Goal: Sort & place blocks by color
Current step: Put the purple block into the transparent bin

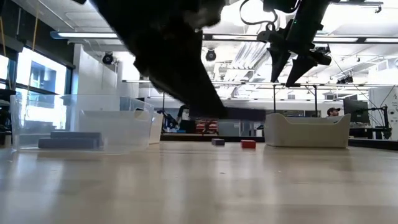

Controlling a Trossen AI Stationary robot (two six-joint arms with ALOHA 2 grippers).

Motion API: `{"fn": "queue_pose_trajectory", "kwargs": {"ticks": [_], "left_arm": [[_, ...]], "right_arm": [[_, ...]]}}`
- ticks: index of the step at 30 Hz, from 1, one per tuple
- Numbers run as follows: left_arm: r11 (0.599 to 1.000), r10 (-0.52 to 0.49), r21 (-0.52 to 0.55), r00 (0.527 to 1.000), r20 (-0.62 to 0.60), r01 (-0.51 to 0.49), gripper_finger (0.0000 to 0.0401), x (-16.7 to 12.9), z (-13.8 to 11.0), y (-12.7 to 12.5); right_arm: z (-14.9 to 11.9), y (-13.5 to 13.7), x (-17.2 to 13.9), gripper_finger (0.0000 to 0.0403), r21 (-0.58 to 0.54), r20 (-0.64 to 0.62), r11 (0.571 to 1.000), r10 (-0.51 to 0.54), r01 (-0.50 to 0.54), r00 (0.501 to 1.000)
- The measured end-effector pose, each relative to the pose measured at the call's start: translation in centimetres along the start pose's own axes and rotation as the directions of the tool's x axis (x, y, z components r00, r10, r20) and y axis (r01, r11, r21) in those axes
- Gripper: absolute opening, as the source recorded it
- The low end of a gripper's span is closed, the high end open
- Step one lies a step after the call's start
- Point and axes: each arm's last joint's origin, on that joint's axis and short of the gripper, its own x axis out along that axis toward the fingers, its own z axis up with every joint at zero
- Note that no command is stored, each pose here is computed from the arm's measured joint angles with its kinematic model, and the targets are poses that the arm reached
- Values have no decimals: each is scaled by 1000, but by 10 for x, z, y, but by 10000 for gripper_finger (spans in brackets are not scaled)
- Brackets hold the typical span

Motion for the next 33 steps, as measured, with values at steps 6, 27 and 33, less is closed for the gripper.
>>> {"fn": "queue_pose_trajectory", "kwargs": {"ticks": [6,27,33], "left_arm": [[999,25,24,998,51,-26,83,-26,17,9],[960,268,70,963,26,-270,85,-155,43,94],[948,316,78,945,-89,-309,85,-181,15,112]], "right_arm": [[0,0,0,204,0,3,1000,-2,2,1000],[0,-1,0,204,-4,-1,1000,-9,9,1000],[0,-1,0,204,-4,-2,1000,-11,11,1000]]}}
